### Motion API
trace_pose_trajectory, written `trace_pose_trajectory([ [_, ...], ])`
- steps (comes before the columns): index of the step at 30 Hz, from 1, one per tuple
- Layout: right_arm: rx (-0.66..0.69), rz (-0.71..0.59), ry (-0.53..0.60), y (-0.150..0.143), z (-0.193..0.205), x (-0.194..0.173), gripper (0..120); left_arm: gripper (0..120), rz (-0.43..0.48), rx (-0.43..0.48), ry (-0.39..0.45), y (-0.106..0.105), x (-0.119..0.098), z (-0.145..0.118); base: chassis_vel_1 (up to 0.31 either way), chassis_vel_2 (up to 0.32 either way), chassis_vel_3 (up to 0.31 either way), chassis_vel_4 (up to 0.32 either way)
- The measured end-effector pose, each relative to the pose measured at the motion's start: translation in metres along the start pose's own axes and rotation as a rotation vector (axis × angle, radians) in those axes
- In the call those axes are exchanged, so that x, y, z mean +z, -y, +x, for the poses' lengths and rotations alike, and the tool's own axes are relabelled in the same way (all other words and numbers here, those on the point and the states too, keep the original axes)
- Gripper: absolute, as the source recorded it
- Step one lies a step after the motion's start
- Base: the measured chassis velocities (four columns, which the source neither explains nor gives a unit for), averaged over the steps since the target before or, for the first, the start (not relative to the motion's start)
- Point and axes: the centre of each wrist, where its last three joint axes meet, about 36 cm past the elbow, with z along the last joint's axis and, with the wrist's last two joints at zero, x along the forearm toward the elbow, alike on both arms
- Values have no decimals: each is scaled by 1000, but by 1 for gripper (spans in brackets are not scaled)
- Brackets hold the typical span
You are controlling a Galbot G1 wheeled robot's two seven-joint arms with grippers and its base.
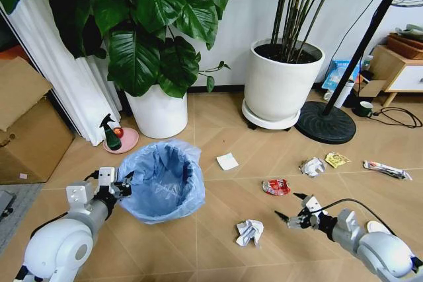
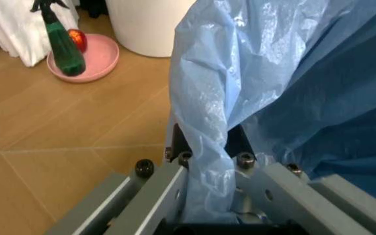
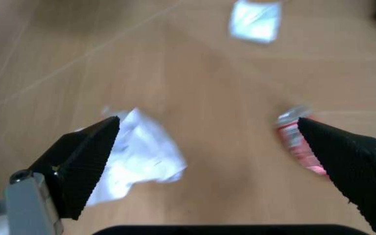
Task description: Pick up the trash bin and place the garbage on the floor into it.
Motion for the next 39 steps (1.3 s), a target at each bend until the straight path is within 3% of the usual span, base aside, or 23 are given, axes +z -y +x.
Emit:
trace_pose_trajectory([
  [8, -97, 31, -81, -24, -30, 31, 100, 0, 0, -14, -2, -1, 2, 0, 0, 0, 0, 0],
  [18, -56, 53, -81, -39, -72, 60, 100, 0, -1, -11, -12, 1, 5, -5, 0, 0, 0, 0],
  [31, -35, 78, -44, -36, -104, 47, 99, 0, -5, -11, -20, -2, 6, -7, 0, 0, 0, 0],
  [33, -34, 76, -45, -37, -104, 48, 98, 0, -5, -10, -20, -1, 6, -8, 0, 0, 0, 0],
  [35, -28, 70, -55, -39, -100, 47, 90, 0, -5, -8, -20, -1, 6, -8, 0, 0, 0, 0],
  [39, -12, 88, -57, -36, -88, 42, 90, 0, -4, 0, -22, -2, 6, -9, 0, 0, 0, 0],
])
